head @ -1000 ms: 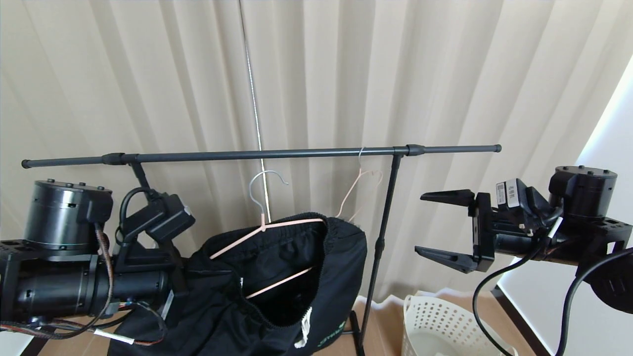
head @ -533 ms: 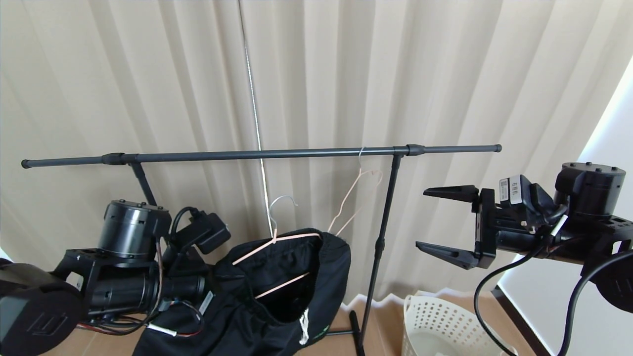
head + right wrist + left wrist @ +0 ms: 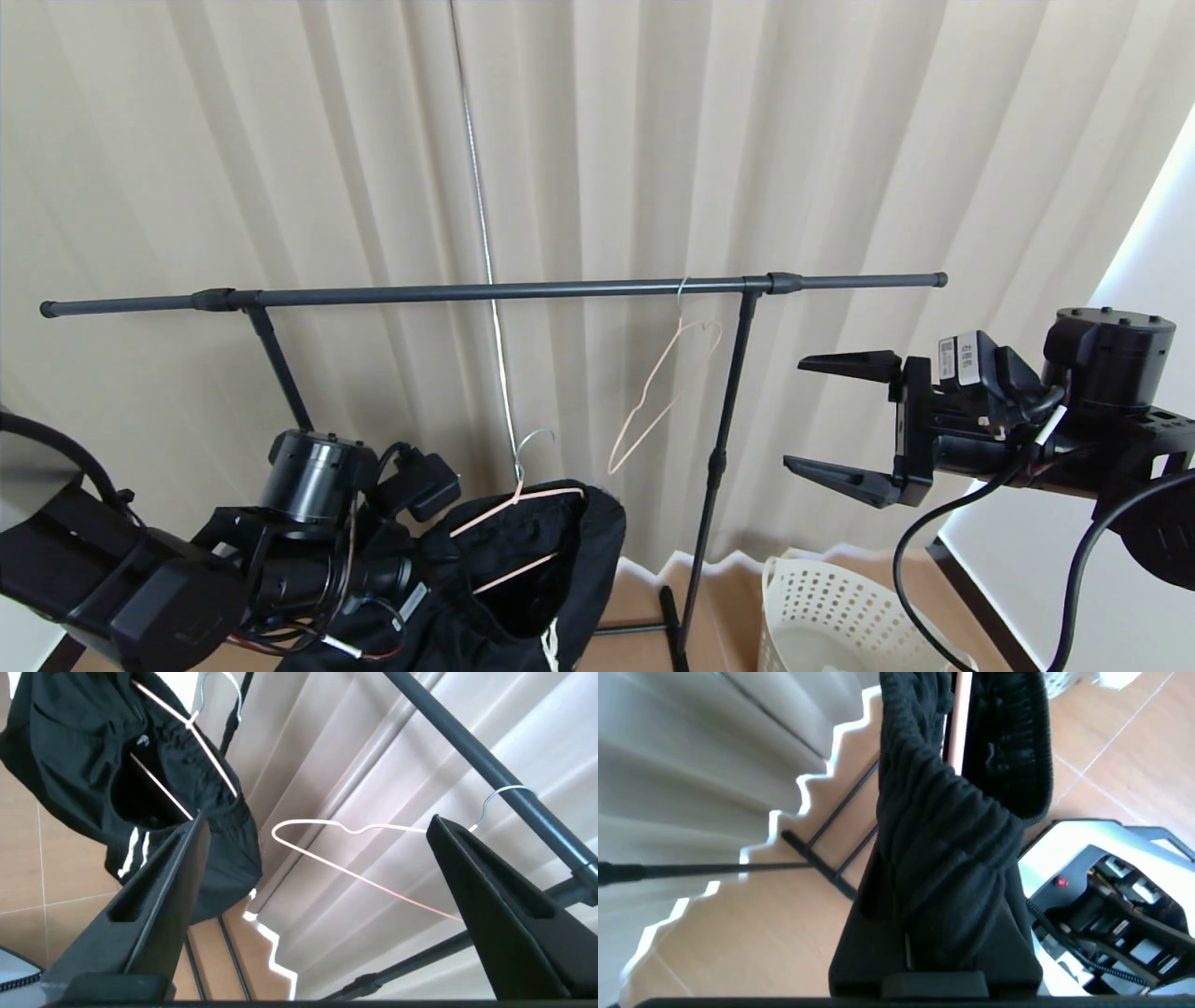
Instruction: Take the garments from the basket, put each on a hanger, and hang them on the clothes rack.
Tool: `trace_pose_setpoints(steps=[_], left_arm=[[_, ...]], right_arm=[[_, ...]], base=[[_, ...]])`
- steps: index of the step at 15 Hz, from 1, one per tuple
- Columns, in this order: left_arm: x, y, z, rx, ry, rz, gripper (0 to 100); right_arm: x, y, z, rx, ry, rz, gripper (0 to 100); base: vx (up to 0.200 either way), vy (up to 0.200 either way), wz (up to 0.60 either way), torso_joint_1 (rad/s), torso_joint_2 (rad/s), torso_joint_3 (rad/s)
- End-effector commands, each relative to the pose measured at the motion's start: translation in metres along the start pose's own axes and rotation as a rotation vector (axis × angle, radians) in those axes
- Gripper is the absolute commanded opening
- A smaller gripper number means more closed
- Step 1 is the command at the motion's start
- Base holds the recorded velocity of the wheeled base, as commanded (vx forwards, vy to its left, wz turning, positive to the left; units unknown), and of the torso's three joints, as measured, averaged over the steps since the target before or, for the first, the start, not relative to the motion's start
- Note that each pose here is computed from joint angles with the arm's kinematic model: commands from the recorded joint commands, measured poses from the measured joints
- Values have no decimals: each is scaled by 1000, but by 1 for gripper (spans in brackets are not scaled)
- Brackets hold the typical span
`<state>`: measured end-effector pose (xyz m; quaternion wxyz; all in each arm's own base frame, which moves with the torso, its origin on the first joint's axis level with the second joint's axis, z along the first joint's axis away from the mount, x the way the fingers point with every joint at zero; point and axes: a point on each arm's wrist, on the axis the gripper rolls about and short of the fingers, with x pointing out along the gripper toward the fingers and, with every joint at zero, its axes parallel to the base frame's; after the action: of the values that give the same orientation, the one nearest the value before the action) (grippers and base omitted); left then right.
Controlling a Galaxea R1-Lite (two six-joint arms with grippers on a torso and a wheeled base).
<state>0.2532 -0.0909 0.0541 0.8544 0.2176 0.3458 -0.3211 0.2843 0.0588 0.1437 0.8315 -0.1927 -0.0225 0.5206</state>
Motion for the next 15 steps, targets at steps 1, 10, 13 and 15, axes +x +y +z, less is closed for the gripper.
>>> trace_pose_setpoints(steps=[1, 10, 13, 15], left_arm=[[13, -1, -9, -12, 51, -14, 0], [37, 28, 12, -92, -103, 163, 0], [34, 44, 20, -116, -192, 218, 0], [35, 54, 28, -107, -285, 270, 0]], right_arm=[[1, 0, -1, 2, 1, 2, 100], [1, 0, -2, 3, 2, 3, 100], [2, 0, -4, 6, 5, 5, 100], [3, -1, -5, 8, 11, -4, 100]], base=[[0, 0, 0, 0, 0, 0], [0, 0, 0, 0, 0, 0], [0, 0, 0, 0, 0, 0], [0, 0, 0, 0, 0, 0]])
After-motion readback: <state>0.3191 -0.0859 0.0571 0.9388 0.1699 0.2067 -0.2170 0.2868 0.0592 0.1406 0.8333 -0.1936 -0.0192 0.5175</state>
